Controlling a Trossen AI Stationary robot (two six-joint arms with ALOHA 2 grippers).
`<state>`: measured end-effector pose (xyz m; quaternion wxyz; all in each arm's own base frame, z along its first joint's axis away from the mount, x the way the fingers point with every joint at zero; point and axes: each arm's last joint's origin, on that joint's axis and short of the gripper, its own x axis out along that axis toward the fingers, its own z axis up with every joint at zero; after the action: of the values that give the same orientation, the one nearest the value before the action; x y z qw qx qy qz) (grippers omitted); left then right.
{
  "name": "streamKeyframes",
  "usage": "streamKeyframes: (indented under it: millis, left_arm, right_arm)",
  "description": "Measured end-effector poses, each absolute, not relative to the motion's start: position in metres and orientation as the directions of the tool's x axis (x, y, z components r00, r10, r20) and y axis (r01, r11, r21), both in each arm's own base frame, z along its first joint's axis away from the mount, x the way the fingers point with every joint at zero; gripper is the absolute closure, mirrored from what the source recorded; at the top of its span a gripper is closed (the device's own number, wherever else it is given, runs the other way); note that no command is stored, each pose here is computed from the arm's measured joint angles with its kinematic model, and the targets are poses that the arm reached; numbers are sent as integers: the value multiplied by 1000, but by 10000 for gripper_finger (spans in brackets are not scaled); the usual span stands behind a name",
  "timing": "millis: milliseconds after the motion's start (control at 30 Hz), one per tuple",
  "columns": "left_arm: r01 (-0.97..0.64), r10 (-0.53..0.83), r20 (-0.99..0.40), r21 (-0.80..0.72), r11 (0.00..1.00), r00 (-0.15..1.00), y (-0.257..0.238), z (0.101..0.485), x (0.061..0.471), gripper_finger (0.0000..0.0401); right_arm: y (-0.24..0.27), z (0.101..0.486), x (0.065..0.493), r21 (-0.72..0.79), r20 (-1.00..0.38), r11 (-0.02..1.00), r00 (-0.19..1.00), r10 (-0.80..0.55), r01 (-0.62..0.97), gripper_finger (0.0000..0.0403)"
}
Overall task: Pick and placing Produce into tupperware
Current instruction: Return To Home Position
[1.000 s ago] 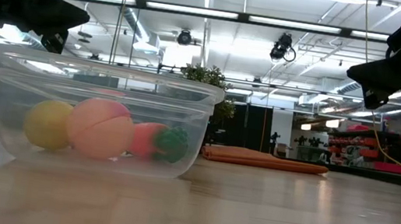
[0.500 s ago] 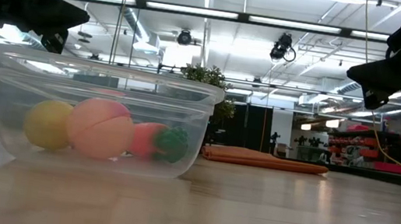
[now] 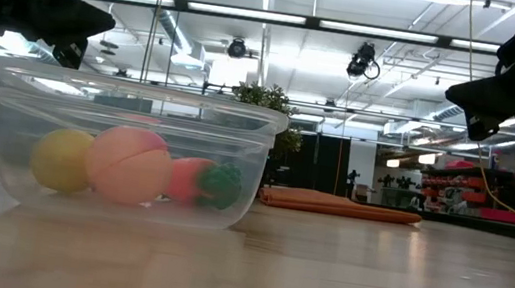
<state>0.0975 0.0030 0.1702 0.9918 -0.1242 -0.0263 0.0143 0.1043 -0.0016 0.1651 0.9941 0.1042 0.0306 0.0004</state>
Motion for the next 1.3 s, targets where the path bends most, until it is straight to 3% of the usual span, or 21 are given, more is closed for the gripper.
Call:
streamKeyframes:
  millis: [1300]
  left_arm:
    - [-22, 35, 49, -247, 969, 998, 3, 170, 97, 362]
  right_arm:
    - [-2, 166, 104, 207, -59, 978, 998, 7, 5, 403]
